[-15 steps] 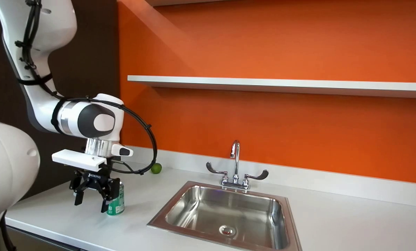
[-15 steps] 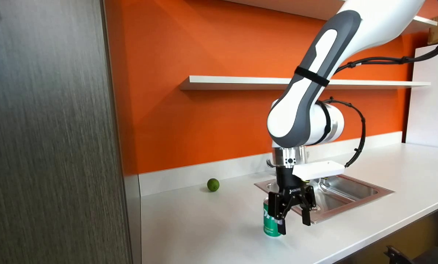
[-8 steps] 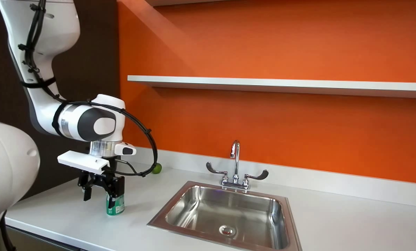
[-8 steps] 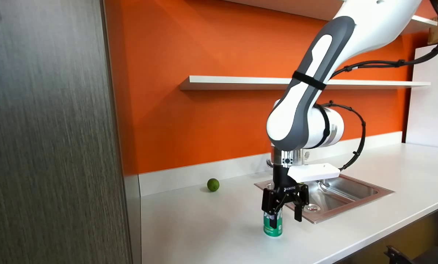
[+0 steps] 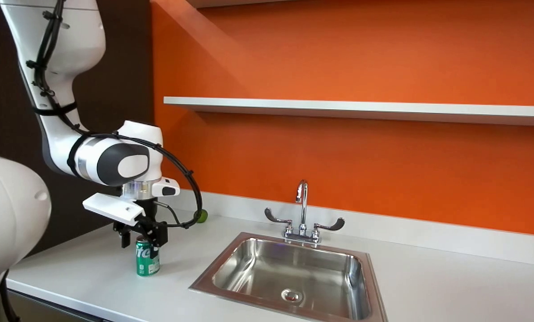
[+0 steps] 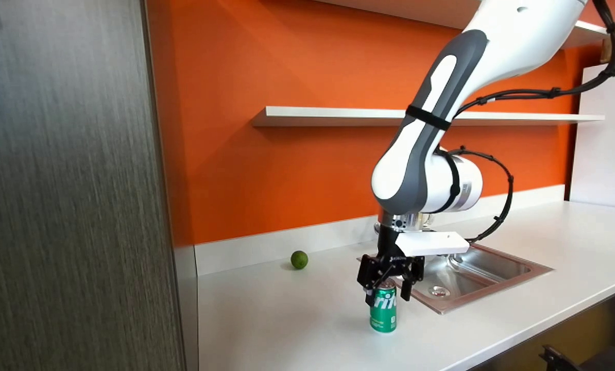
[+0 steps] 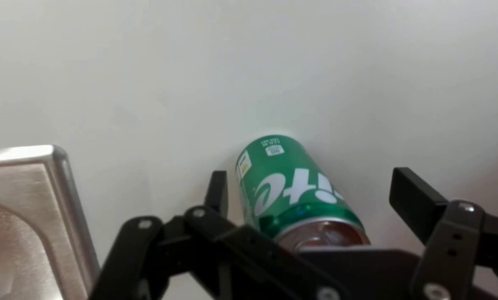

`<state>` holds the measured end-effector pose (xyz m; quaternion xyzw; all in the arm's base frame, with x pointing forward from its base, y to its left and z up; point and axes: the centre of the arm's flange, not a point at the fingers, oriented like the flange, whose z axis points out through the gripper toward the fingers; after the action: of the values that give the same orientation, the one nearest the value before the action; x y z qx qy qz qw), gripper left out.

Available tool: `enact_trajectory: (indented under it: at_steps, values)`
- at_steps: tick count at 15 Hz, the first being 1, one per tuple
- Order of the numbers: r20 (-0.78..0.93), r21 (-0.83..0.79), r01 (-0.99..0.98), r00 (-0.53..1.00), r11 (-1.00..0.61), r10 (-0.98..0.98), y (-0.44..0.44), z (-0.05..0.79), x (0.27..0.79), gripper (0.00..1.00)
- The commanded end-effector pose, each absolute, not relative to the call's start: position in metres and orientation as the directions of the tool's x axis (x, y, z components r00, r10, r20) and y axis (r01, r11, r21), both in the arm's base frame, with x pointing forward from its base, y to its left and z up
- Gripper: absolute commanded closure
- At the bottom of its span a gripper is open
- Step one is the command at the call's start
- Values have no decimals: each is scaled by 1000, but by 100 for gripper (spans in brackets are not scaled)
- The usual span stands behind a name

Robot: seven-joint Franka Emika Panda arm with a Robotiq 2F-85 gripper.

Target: Put the can on the bottom shelf

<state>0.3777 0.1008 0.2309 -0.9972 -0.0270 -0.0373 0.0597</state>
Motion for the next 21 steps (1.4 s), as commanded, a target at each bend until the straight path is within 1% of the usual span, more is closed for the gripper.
enact_trajectory:
  at_steps: [1,10,11,12,13,14,15,16,17,18,21]
  values:
    - [144,-135,57,989,-989,37,94,227,360,0]
    - [198,-142,31,980,-989,2,91,226,363,0]
    - [201,-144,33,980,-989,3,91,226,363,8]
    - [203,-145,33,979,-989,3,91,225,364,28]
    - [204,-148,34,979,-988,3,91,224,364,32]
    - [204,-150,33,979,-988,2,91,224,364,33]
    - [205,-154,34,979,-988,2,91,224,364,39]
    - [206,-157,31,978,-987,-2,91,225,364,49]
    - [208,-159,28,978,-987,-6,91,225,364,56]
    - [211,-159,25,978,-987,-9,90,225,365,60]
    - [215,-156,13,976,-988,-21,89,230,366,60]
